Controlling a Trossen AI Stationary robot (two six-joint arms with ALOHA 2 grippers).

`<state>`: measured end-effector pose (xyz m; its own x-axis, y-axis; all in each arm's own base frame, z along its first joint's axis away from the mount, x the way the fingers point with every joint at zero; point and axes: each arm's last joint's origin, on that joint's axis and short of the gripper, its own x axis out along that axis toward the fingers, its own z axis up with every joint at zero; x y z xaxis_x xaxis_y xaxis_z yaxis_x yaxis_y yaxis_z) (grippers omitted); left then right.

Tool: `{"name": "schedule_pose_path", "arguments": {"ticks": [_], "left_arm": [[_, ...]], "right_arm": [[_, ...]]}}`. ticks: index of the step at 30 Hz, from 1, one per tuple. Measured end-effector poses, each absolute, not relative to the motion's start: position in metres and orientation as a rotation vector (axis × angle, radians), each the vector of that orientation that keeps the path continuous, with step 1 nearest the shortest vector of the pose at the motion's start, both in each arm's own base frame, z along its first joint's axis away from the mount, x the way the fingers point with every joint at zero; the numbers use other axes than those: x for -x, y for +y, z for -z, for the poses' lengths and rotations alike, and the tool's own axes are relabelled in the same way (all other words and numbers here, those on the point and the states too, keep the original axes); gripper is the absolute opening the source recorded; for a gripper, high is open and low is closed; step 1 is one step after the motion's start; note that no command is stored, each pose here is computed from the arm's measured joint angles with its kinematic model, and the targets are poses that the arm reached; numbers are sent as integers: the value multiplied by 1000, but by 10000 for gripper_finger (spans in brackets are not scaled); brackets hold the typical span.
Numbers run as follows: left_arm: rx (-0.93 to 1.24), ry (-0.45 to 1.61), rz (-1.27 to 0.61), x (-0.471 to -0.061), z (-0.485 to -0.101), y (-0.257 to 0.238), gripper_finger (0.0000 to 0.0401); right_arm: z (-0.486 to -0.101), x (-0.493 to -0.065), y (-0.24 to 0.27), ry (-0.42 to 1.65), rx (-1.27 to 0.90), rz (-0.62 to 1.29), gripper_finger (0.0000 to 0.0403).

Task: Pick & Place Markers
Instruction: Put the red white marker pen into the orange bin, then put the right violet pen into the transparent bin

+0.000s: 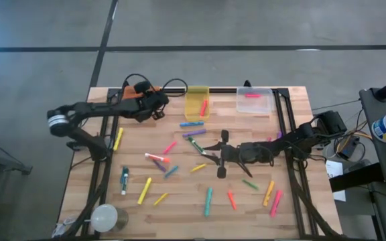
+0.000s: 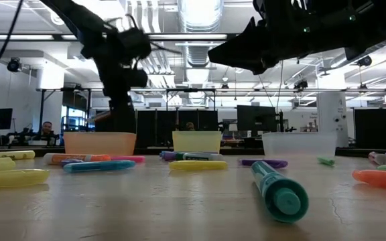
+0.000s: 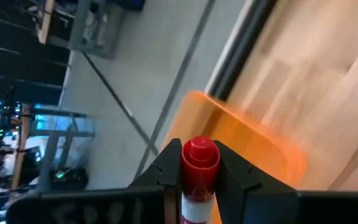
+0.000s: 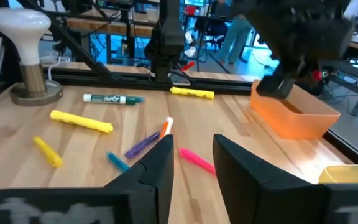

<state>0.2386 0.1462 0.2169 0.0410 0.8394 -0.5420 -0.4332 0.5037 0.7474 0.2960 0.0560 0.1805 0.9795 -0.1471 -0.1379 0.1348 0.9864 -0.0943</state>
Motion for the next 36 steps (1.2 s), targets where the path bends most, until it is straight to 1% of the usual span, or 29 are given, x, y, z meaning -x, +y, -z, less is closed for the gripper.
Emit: {"name": "schedule_pose_path", "arguments": {"ticks": [4, 8, 16, 18, 22, 25, 27, 30, 33, 36], "left_arm": [[-491, 1228, -1057, -245, -200, 159, 53], [-521, 1282, -1046, -249, -184, 169, 53], [-507, 1326, -1045, -250, -167, 180, 54], [-500, 1330, -1049, -249, -166, 180, 66], [-488, 1317, -1060, -249, -167, 180, 110], [-486, 1322, -1057, -247, -170, 179, 120], [-486, 1327, -1051, -245, -173, 176, 118], [-479, 1316, -1044, -243, -182, 168, 102], [-455, 1276, -1017, -242, -194, 153, 75], [-414, 1166, -991, -243, -210, 133, 45]], "right_arm": [[-180, -296, 56, 152, 97, 141, 98], [-180, -296, 56, 153, 97, 140, 95], [-180, -296, 56, 153, 101, 139, 100], [-180, -296, 56, 153, 102, 139, 98], [-180, -296, 56, 153, 101, 139, 92], [-180, -296, 56, 153, 101, 138, 91], [-180, -296, 56, 153, 101, 139, 91], [-180, -296, 56, 153, 108, 138, 87], [-180, -296, 57, 153, 116, 136, 75], [-179, -295, 59, 157, 118, 130, 59]]}}
